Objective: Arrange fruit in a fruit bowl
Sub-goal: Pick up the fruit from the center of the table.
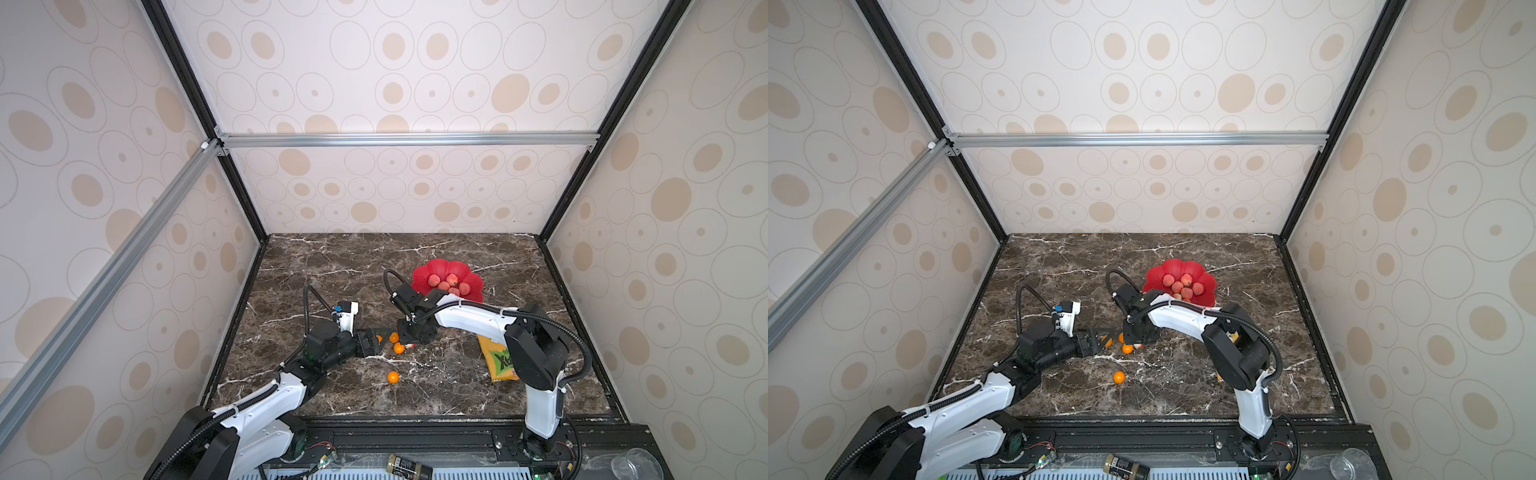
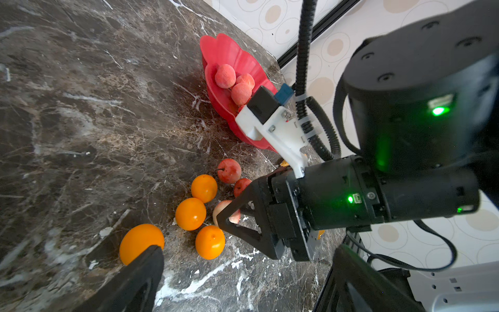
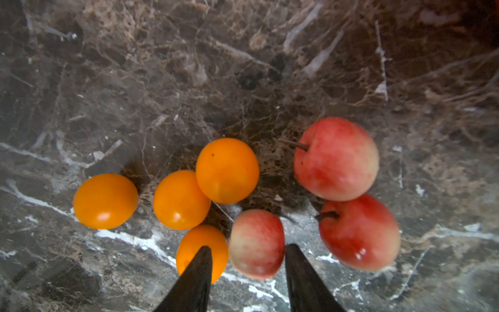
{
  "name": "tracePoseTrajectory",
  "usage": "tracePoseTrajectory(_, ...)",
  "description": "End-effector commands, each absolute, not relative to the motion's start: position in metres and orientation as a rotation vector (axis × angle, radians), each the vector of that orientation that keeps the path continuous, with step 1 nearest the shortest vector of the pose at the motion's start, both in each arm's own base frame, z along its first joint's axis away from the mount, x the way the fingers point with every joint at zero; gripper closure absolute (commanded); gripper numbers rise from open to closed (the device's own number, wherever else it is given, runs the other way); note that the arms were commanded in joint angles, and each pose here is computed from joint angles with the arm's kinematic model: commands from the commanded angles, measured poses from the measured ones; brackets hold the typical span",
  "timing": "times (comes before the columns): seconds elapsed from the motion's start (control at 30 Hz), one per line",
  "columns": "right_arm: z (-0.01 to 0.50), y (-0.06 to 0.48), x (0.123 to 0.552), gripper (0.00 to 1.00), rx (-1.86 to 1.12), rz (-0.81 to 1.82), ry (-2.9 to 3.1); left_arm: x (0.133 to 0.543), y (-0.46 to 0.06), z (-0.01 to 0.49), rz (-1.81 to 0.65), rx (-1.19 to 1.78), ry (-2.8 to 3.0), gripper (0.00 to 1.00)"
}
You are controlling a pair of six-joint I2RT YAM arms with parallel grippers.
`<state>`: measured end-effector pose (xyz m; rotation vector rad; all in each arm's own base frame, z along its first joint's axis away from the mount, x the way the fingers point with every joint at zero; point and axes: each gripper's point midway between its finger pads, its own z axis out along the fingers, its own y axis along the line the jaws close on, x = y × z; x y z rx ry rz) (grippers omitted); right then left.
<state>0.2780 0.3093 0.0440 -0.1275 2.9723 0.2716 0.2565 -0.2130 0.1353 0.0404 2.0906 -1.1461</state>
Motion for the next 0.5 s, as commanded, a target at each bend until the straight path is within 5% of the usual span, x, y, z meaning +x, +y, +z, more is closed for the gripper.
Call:
tracePoseTrajectory(0.0, 0.042, 0.305, 0.281, 0.54, -0.105, 0.211, 2.972, 0.262, -0.217, 0.152, -1.177, 0.05, 2.037, 0.01)
tracePoseTrajectory(0.47, 0.029, 0.305, 0.28, 0.55, -0.114, 0.179, 3.0, 0.262, -0.217, 0.151, -1.179, 0.048, 2.036, 0.01)
